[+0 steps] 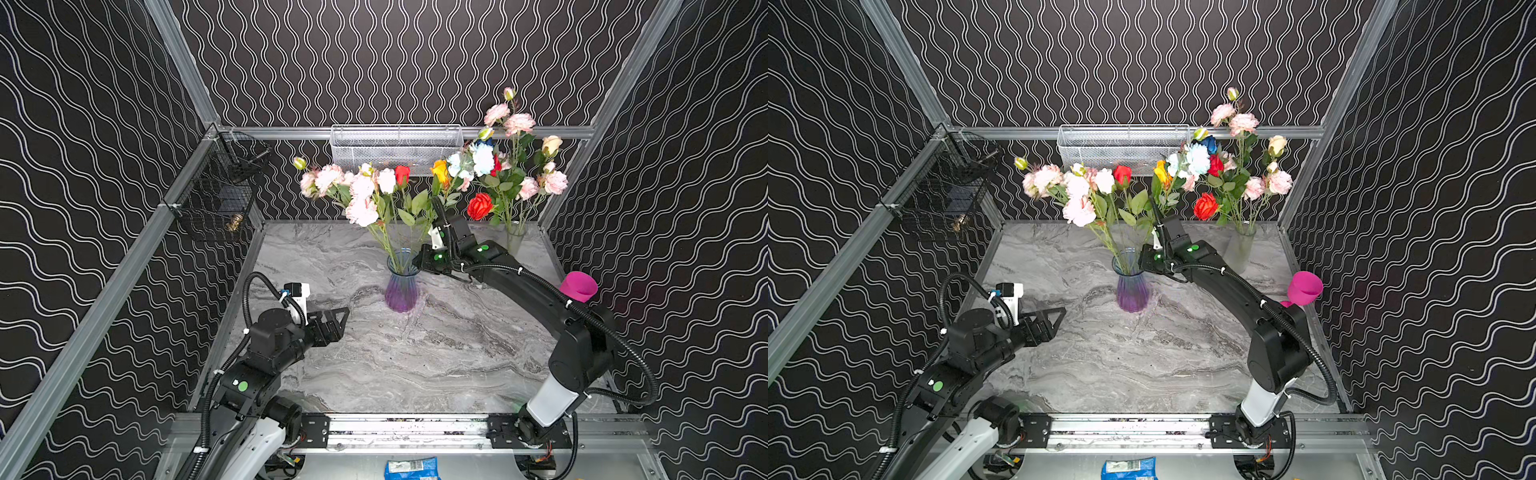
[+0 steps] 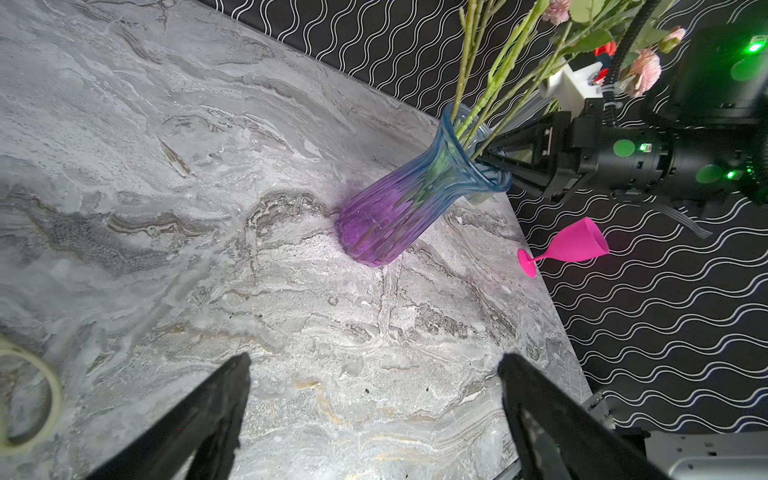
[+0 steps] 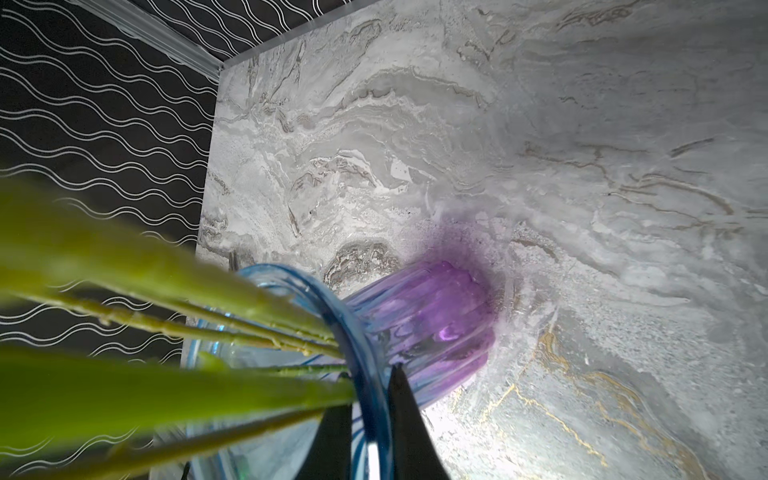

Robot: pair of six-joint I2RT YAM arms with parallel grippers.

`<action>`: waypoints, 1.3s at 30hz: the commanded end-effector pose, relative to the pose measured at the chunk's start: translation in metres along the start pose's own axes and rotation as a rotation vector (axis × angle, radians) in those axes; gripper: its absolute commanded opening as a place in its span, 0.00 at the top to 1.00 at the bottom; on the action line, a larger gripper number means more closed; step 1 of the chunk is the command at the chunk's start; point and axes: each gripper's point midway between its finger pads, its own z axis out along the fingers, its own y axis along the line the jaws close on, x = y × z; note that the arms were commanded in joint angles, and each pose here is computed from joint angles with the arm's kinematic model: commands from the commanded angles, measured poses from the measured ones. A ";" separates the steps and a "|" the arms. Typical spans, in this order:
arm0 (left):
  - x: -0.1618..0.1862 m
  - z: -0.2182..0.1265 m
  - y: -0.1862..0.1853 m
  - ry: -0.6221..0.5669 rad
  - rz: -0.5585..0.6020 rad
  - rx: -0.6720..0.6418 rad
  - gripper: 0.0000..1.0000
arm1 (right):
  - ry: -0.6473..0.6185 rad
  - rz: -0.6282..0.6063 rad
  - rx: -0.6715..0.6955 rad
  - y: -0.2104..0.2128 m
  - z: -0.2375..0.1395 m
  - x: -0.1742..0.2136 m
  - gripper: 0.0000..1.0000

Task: Arrange the flowers into the vase
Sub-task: 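Slide the blue-purple vase with the right gripper toward the table center, then open the right gripper and draw it back from the vase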

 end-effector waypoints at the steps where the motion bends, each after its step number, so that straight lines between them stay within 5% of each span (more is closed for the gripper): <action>1: -0.006 -0.002 -0.003 -0.018 0.006 0.004 0.04 | -0.058 -0.006 -0.038 0.011 -0.007 -0.014 0.97; 8: -0.012 -0.002 -0.004 -0.018 0.030 -0.012 0.04 | -0.104 -0.028 -0.049 0.018 -0.028 -0.023 0.69; 29: -0.016 -0.005 -0.001 -0.037 0.069 -0.040 0.03 | -0.070 -0.005 -0.009 -0.002 -0.040 -0.006 0.54; 39: -0.034 -0.028 -0.008 -0.109 0.119 -0.053 0.02 | -0.089 -0.023 -0.014 -0.001 -0.077 0.005 0.45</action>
